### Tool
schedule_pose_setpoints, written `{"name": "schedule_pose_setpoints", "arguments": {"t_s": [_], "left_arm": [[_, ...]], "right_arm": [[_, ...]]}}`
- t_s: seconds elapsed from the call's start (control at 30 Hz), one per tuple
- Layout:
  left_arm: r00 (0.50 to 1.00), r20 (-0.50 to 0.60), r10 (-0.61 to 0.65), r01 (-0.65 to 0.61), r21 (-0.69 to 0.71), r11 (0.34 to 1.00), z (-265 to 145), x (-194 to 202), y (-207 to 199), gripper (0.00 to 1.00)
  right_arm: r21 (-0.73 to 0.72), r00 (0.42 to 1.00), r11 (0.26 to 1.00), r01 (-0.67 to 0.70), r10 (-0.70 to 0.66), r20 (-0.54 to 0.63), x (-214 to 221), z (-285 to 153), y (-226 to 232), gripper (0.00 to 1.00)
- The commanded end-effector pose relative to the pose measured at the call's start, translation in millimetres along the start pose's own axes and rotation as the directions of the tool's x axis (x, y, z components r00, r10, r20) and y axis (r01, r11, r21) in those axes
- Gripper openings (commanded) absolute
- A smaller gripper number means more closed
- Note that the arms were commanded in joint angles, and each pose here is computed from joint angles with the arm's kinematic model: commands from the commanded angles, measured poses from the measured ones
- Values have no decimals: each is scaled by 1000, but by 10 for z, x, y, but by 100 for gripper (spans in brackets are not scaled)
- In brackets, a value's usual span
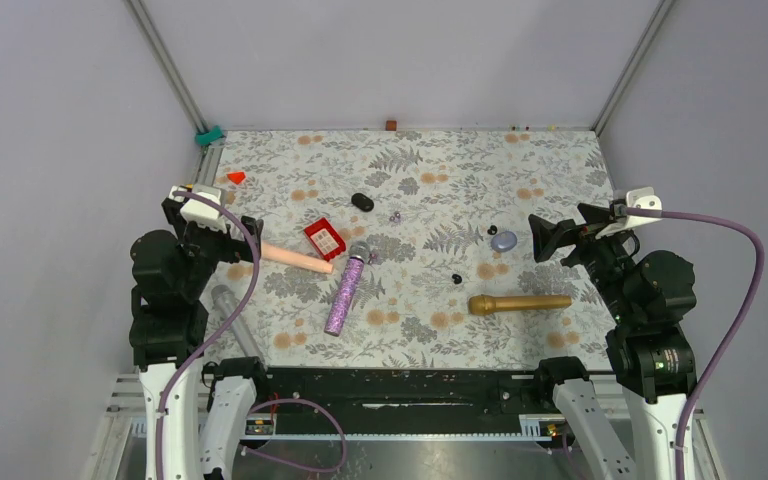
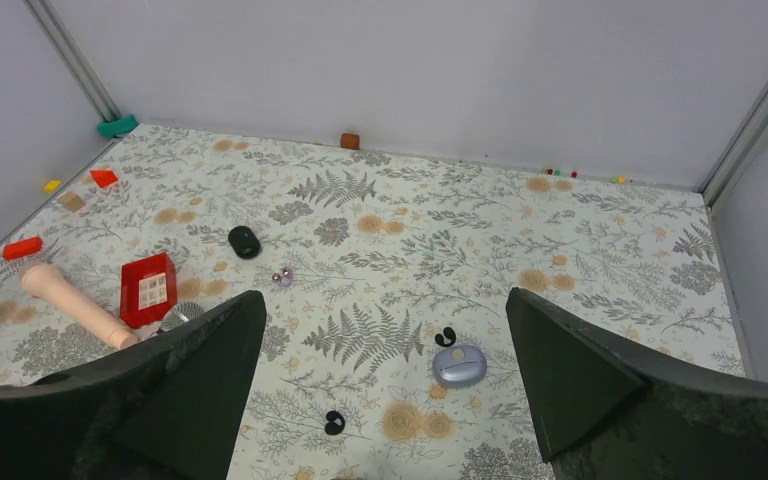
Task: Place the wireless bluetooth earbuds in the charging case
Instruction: Pick up the charging case at the center of the board.
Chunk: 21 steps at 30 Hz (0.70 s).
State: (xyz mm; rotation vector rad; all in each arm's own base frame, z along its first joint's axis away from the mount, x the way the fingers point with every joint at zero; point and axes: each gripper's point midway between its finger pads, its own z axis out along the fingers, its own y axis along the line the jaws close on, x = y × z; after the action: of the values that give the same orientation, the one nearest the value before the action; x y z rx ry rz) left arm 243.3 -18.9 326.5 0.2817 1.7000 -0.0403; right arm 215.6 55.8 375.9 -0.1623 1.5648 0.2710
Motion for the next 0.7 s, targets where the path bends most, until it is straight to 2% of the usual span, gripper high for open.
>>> {"name": "schedule_pose_setpoints", "arguments": {"t_s": [0.0,0.2,0.37,0.57,0.67], "left_arm": [[999,52,-3,2,3,1000,-2,-169,7,98],[999,51,-2,2,3,1000,0,-163,10,99],[999,48,-1,0,3,1000,16,-144,12,99],[998,18,67,-67,-6,998,66,-74,69,99],[997,-13,82,-82,-10,997,77,70,77,99]], "right_arm": [[-2,999,1000,-12,12,49,-181,-4,17,98],[-53,999,998,17,-15,28,-107,22,88,98],[-104,995,989,103,-103,11,-8,45,130,98],[-256,969,938,232,-247,-25,113,-18,314,98],[-299,960,920,255,-278,-35,160,-2,357,98]]}}
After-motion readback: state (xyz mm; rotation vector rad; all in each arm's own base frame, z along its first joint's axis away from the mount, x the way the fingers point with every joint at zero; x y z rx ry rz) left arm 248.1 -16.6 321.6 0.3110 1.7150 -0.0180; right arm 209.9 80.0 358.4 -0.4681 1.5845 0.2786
